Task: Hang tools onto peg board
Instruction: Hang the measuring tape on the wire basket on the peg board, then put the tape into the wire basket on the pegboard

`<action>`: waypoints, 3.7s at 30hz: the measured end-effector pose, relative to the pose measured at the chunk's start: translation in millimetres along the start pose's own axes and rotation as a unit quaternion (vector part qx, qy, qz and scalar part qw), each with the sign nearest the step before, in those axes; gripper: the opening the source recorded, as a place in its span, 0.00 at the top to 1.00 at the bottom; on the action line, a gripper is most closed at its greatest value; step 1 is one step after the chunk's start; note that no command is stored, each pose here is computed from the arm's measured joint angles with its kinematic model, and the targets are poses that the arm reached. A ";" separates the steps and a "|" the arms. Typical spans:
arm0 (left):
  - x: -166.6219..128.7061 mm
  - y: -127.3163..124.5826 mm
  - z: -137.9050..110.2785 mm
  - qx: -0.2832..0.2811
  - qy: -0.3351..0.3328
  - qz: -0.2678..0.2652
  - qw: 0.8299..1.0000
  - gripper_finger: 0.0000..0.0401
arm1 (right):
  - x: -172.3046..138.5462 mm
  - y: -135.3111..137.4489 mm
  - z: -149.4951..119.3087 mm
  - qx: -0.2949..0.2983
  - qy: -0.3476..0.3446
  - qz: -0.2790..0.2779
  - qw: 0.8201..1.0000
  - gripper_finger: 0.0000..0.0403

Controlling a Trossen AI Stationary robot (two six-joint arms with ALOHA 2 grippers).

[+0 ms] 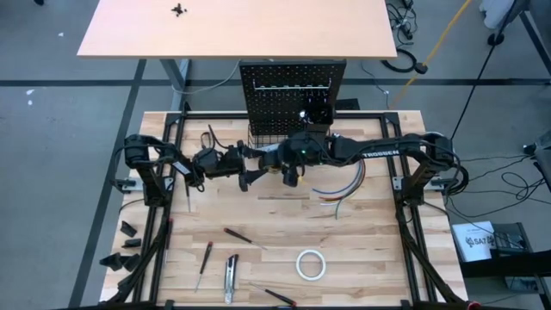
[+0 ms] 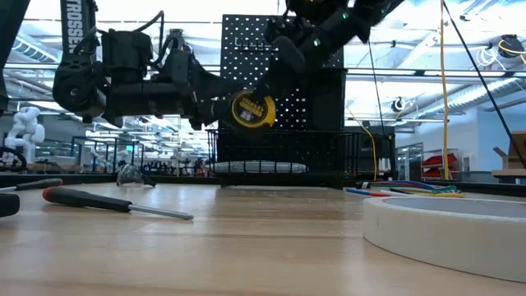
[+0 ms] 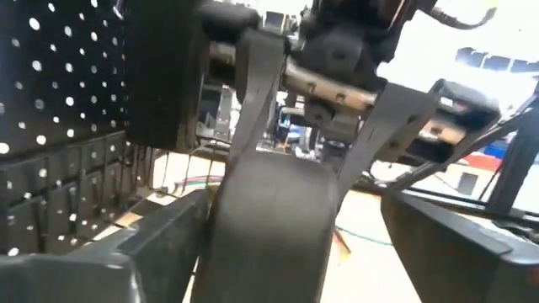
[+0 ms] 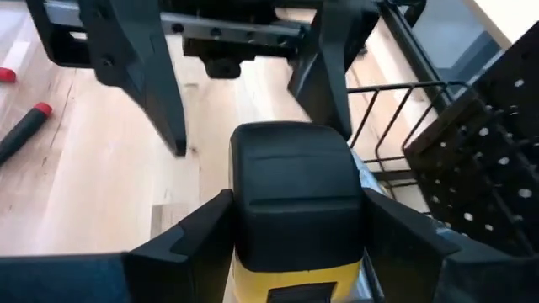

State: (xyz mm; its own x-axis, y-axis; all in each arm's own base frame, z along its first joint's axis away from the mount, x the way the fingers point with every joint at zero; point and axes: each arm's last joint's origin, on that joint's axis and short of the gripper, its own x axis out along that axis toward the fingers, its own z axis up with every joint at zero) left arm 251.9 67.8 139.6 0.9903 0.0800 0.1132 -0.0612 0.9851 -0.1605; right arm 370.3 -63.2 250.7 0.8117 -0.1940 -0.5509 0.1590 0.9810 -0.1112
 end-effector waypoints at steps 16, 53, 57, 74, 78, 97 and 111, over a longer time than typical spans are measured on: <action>-42.0 -2.5 37.4 0.027 0.001 0.067 0.997 0.06 | -32.6 8.3 52.6 -0.016 0.042 -0.006 0.999 0.46; -81.7 -11.5 77.3 0.070 -0.015 0.219 0.973 0.06 | 43.1 12.8 8.7 -0.121 0.142 -0.050 0.981 0.46; -81.7 -11.5 77.3 0.070 -0.015 0.219 0.973 0.06 | 43.3 12.8 9.1 -0.119 0.139 -0.051 0.982 0.45; -81.1 -14.0 77.9 0.070 -0.014 0.177 0.982 0.06 | -12.5 6.9 50.2 -0.057 0.039 -0.087 0.994 0.03; -79.9 -18.5 84.5 0.063 -0.026 0.118 0.991 0.06 | -46.3 7.4 66.9 0.034 -0.014 -0.052 0.998 0.04; -74.5 -64.3 69.1 -0.056 0.069 -0.100 0.991 0.06 | -86.8 102.7 50.6 0.290 0.112 0.103 0.945 0.04; -75.0 -77.6 67.0 -0.050 0.071 -0.114 0.990 0.06 | -75.2 224.4 -2.7 0.328 0.281 0.171 0.885 0.04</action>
State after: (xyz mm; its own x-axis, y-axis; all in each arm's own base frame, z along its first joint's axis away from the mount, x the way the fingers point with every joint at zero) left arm 174.0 -4.5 209.2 0.9851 -0.1708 0.0201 0.1705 0.9549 -0.2433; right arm 343.4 171.6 264.9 0.4968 0.3253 -0.8046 0.4005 0.7366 0.5450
